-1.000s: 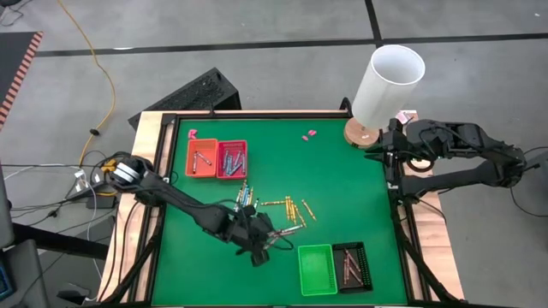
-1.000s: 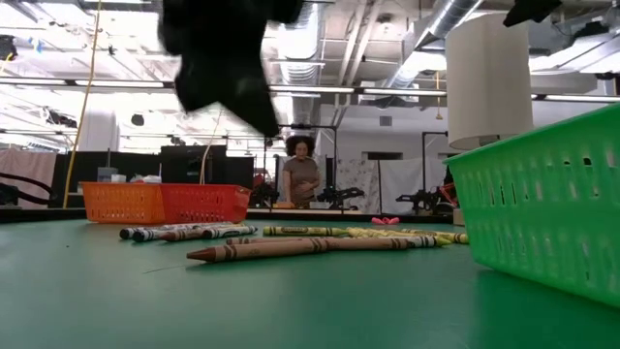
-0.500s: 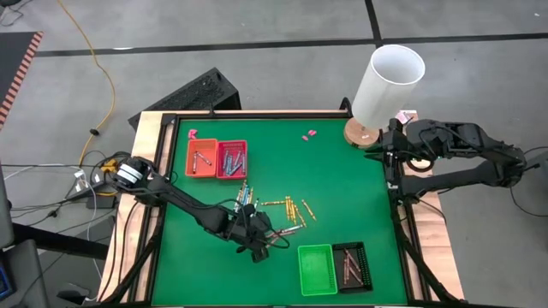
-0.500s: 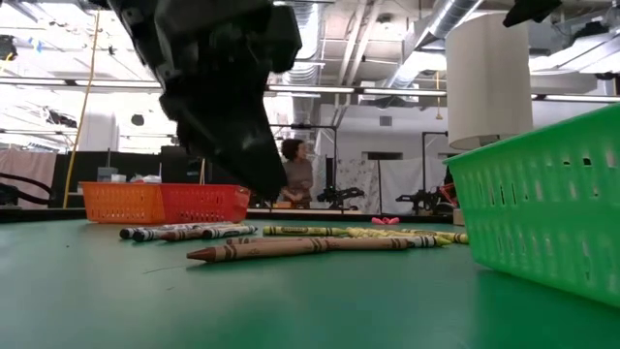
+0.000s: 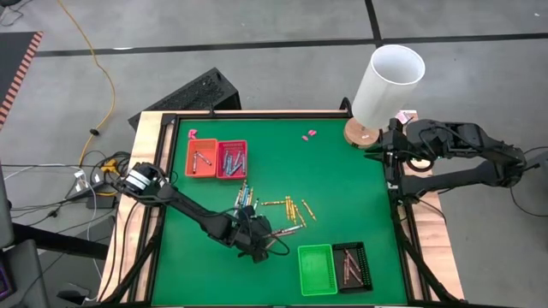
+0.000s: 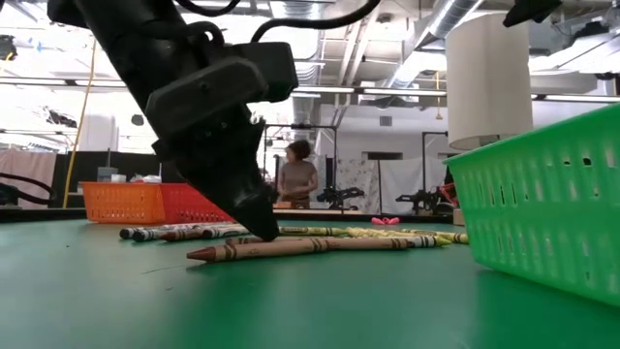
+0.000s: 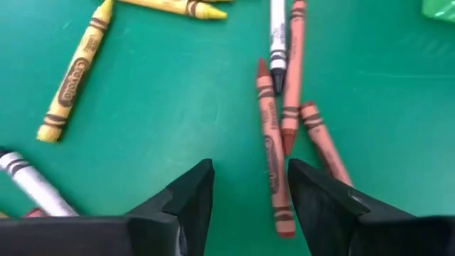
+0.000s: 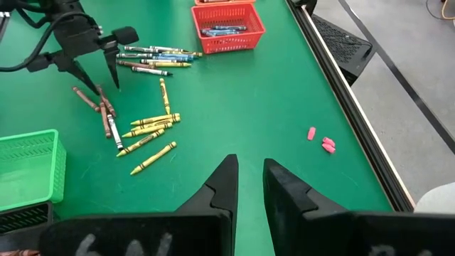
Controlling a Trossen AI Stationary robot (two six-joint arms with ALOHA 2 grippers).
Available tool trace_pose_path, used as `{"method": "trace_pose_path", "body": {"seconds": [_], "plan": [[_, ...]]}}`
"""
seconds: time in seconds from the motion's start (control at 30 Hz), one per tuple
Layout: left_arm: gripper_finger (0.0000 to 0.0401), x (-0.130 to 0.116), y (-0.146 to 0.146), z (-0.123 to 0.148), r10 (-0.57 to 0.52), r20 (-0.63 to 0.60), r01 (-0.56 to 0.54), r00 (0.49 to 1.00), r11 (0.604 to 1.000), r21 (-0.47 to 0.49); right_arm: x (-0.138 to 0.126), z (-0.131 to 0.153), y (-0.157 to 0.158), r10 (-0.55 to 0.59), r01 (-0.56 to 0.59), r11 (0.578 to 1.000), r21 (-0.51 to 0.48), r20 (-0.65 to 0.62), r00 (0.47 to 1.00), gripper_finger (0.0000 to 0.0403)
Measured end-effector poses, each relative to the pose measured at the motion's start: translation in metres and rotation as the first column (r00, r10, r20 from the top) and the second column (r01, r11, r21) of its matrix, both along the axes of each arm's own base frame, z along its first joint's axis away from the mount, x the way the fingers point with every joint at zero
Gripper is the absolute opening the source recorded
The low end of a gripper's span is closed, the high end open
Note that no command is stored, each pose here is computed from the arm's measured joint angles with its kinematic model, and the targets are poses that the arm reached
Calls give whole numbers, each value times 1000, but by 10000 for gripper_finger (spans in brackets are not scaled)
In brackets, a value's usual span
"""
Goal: Sort crayons
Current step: Put the brown crayon into the black bin
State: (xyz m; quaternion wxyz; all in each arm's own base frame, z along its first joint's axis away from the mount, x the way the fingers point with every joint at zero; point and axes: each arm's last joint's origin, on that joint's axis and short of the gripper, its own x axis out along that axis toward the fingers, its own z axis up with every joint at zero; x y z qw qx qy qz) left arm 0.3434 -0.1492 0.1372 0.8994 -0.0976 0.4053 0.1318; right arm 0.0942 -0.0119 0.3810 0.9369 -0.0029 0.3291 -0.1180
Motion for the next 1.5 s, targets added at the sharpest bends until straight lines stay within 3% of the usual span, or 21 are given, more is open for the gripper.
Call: {"method": "trace_pose_path", "body": {"seconds": [0.47,0.73,1.07,1.5], "plan": [[83,-2,-9,-18,0,-34,1,999,1000,21,0,0,0,-2,2,1000,2,1,1000,68],[11,-3,-8,-27,24,-67,-22,997,999,36,0,0,0,-1,1,1000,2,1,1000,68],[4,-4,-7,-21,76,-39,-76,996,997,12,0,0,0,-1,1,1000,2,1,1000,68],[1,-1,2,19,122,123,-125,985,992,12,0,0,0,1,-1,1000,0,0,1000,68]]}}
